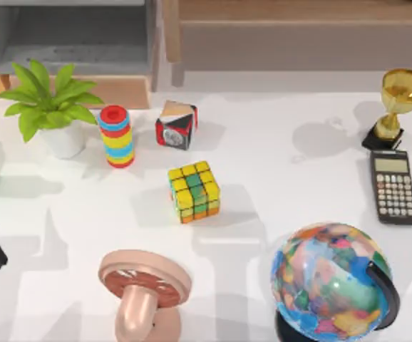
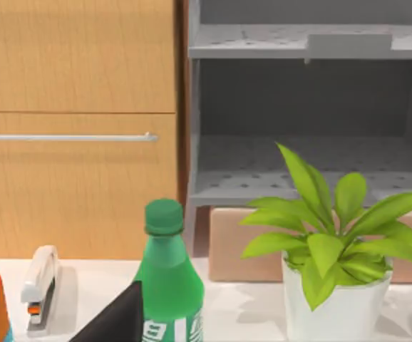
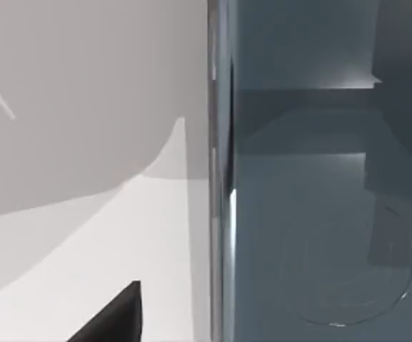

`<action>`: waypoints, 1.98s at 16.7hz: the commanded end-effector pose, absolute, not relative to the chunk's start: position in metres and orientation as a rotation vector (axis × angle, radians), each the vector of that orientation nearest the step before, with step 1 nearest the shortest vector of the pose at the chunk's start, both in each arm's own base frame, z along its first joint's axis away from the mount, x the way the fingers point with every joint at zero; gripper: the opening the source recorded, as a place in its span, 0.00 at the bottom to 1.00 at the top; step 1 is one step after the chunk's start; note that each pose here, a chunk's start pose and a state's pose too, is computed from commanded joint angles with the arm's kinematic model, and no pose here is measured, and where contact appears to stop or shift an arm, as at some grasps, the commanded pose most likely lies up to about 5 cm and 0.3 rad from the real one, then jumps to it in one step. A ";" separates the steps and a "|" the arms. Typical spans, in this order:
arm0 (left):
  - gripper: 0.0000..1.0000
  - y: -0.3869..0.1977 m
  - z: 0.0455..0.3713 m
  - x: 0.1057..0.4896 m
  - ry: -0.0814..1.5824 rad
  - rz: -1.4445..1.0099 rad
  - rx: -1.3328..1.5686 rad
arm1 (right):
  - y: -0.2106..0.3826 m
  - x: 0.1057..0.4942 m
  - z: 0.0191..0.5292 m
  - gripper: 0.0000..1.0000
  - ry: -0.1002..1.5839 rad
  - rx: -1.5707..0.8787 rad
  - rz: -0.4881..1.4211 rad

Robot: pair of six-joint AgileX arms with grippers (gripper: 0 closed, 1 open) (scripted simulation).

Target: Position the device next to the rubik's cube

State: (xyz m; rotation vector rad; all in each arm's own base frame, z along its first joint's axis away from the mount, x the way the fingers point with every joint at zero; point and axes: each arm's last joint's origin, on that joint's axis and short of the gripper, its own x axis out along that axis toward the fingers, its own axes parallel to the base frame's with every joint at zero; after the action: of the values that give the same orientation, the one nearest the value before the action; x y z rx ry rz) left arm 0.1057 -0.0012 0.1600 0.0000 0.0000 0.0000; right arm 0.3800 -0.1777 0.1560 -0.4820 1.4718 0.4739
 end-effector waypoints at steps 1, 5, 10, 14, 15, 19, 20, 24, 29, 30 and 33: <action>1.00 -0.001 0.160 0.106 0.000 0.000 0.000 | -0.182 0.383 0.151 1.00 1.480 -0.482 0.488; 1.00 -0.001 0.160 0.106 0.000 0.000 0.000 | -0.186 0.386 0.147 1.00 1.488 -0.481 0.502; 1.00 -0.001 0.160 0.106 0.000 0.000 0.000 | -0.185 0.386 0.134 1.00 1.490 -0.480 0.504; 1.00 -0.001 0.160 0.106 0.000 0.000 0.000 | -0.185 0.386 0.107 1.00 1.487 -0.482 0.502; 1.00 -0.001 0.160 0.106 0.000 0.000 0.000 | -0.185 0.386 0.107 1.00 1.488 -0.481 0.502; 1.00 -0.001 0.160 0.106 0.000 0.000 0.000 | -0.185 0.386 0.107 0.85 1.488 -0.481 0.502; 1.00 -0.001 0.160 0.106 0.000 0.000 0.000 | -0.185 0.386 0.107 0.77 1.488 -0.481 0.502; 1.00 -0.001 0.160 0.106 0.000 0.000 0.000 | -0.185 0.386 0.107 0.47 1.488 -0.481 0.502; 1.00 -0.001 0.160 0.106 0.000 0.000 0.000 | -0.185 0.386 0.107 0.10 1.488 -0.481 0.502; 1.00 -0.001 0.160 0.106 0.000 0.000 0.000 | -0.185 0.386 0.107 0.02 1.488 -0.481 0.502; 1.00 -0.001 0.160 0.106 0.000 0.000 0.000 | -0.185 0.386 0.107 0.00 1.488 -0.481 0.502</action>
State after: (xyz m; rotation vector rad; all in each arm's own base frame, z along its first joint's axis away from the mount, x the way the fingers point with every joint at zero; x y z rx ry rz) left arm 0.1057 -0.0012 0.1600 0.0000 0.0000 0.0000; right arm 0.3864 -0.1851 0.1071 -0.4814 1.4877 0.5021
